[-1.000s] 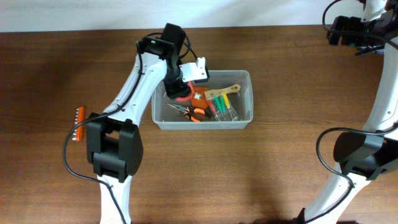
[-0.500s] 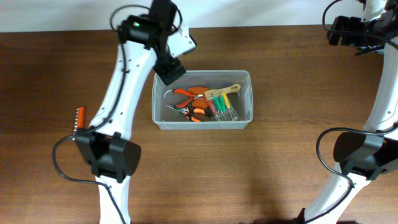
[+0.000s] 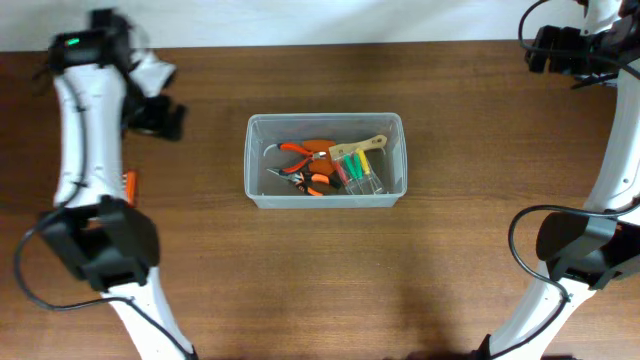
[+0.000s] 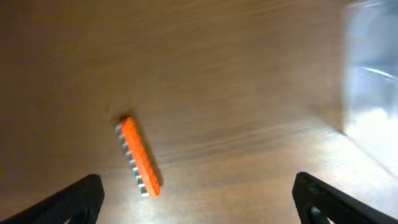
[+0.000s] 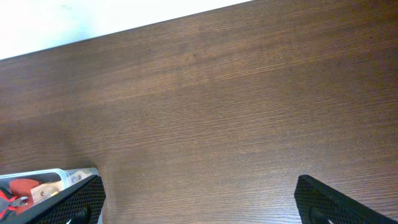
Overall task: Pack container
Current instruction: 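Release the cutters into the container and pull the left arm back, then lower the left gripper onto the orange bit strip and grasp it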
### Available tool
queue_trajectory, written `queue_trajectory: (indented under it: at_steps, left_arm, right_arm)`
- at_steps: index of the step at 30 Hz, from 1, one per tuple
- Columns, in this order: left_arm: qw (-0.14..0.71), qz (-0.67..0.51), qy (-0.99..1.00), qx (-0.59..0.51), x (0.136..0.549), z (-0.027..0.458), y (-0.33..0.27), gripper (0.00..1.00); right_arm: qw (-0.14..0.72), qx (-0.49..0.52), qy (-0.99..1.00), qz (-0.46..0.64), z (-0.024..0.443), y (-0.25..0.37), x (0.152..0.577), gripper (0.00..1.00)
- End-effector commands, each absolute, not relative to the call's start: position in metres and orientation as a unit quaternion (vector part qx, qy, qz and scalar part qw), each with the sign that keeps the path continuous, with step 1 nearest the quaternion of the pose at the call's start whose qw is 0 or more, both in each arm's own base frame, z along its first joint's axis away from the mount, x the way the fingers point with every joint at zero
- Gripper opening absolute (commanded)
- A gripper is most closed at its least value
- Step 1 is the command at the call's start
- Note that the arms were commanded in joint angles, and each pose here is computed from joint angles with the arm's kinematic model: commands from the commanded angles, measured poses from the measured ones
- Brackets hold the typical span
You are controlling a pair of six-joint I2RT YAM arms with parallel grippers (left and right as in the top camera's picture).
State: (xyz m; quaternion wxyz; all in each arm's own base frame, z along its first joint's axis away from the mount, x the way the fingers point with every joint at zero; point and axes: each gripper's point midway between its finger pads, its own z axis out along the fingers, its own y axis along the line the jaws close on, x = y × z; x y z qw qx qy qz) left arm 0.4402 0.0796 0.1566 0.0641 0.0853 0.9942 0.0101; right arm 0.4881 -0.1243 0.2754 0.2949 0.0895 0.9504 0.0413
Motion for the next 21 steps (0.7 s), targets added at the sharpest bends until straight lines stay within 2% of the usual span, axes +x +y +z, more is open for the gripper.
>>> queue_trajectory:
  at_steps: [1,3,5,8,17,18,21]
  left_arm:
    - [0.041,-0.026,0.999,0.008,0.429,0.128,0.104,0.98]
    - [0.036,-0.026,0.999,-0.014,0.424,0.115,0.12,0.96]
    - [0.033,-0.023,0.998,-0.052,0.42,0.102,0.136,0.89]
    - [0.029,-0.019,0.994,-0.1,0.414,0.084,0.151,0.89]
    - [0.003,-0.006,0.994,-0.111,0.398,0.046,0.158,0.89]
    - [0.001,-0.002,0.994,-0.111,0.397,0.042,0.159,0.84]
    - [-0.005,-0.001,0.993,-0.114,0.391,0.029,0.16,0.84]
  right_arm:
    - [0.289,0.095,0.951,0.044,0.271,-0.125,0.488,0.98]
    - [0.289,0.095,0.951,0.044,0.271,-0.125,0.488,0.98]
    - [0.289,0.095,0.951,0.044,0.271,-0.125,0.488,0.99]
    - [0.289,0.095,0.951,0.044,0.271,-0.125,0.488,0.98]
    - [0.289,0.095,0.951,0.044,0.271,-0.125,0.488,0.98]
    - [0.289,0.095,0.951,0.044,0.271,-0.125,0.488,0.98]
    - [0.289,0.095,0.951,0.044,0.271,-0.125,0.488,0.98]
